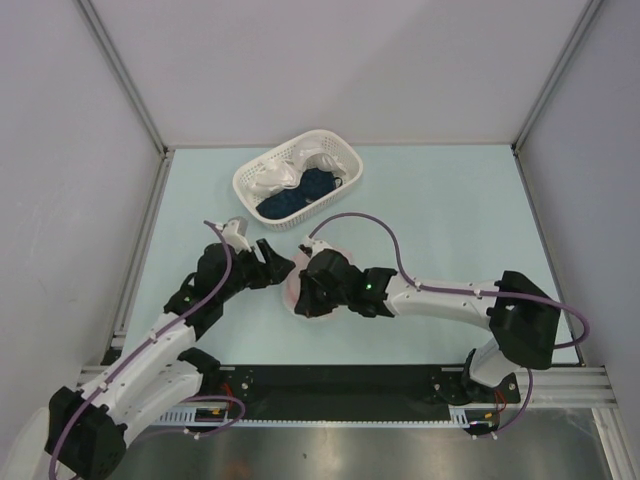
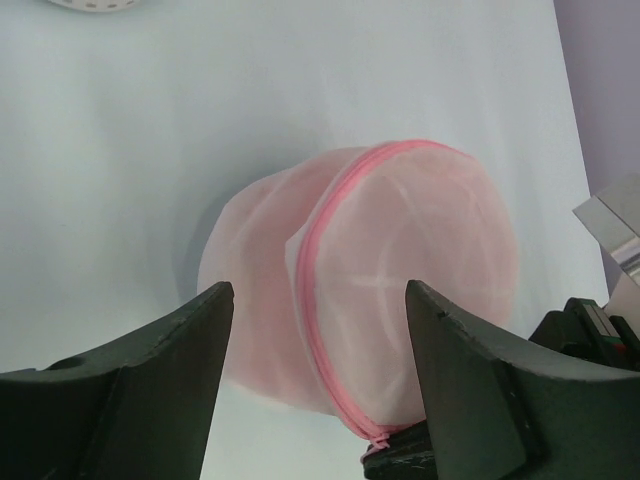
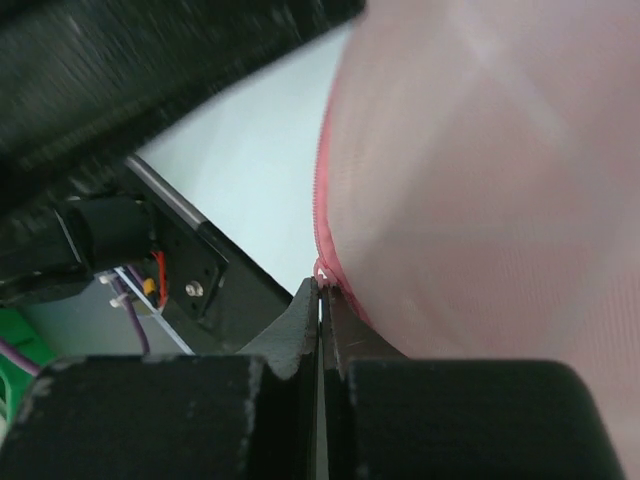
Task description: Unzip the laundry bag and remove the bra
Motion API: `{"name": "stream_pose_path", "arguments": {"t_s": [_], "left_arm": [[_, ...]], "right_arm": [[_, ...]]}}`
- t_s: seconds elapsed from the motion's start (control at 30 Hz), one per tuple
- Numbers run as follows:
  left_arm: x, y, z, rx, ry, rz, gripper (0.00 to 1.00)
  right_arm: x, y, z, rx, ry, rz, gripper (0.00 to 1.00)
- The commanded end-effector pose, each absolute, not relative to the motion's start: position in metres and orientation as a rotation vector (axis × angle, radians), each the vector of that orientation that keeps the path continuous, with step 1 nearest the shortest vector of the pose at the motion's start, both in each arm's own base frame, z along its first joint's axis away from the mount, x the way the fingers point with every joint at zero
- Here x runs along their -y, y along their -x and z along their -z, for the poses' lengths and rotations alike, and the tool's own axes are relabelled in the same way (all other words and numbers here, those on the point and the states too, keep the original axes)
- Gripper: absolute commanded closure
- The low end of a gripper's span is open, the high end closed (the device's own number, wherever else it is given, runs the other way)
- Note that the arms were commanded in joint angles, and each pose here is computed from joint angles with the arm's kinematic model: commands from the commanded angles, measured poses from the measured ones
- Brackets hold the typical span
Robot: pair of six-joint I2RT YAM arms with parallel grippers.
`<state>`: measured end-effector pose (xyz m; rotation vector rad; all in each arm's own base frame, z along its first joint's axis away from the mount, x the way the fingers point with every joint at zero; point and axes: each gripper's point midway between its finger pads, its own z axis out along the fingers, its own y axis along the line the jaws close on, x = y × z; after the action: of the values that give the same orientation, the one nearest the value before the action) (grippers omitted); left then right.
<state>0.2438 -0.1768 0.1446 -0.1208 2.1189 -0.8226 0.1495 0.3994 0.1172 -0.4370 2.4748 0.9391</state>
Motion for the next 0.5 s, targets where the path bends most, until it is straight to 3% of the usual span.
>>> {"name": "stream_pose_path", "arguments": {"t_s": [0.0, 0.2, 0.47], "left_arm": [[0.168, -0.239, -0.144, -2.102, 0.141, 0.798, 0.26], [0.172, -0.234, -0.141, -2.091, 0.154, 0.852, 0.34], [0.179, -0.231, -0.134, -2.112, 0.150, 0.897, 0.56]], "right_arm": [[-0.438, -0.159, -0.153, -2.350, 0.496, -1.069, 1.00], [-0.459, -0.161, -0.159, -2.328, 0.541, -1.119, 1.00], [-0.459, -0.161, -0.158, -2.330, 0.540, -1.118, 1.00]]}}
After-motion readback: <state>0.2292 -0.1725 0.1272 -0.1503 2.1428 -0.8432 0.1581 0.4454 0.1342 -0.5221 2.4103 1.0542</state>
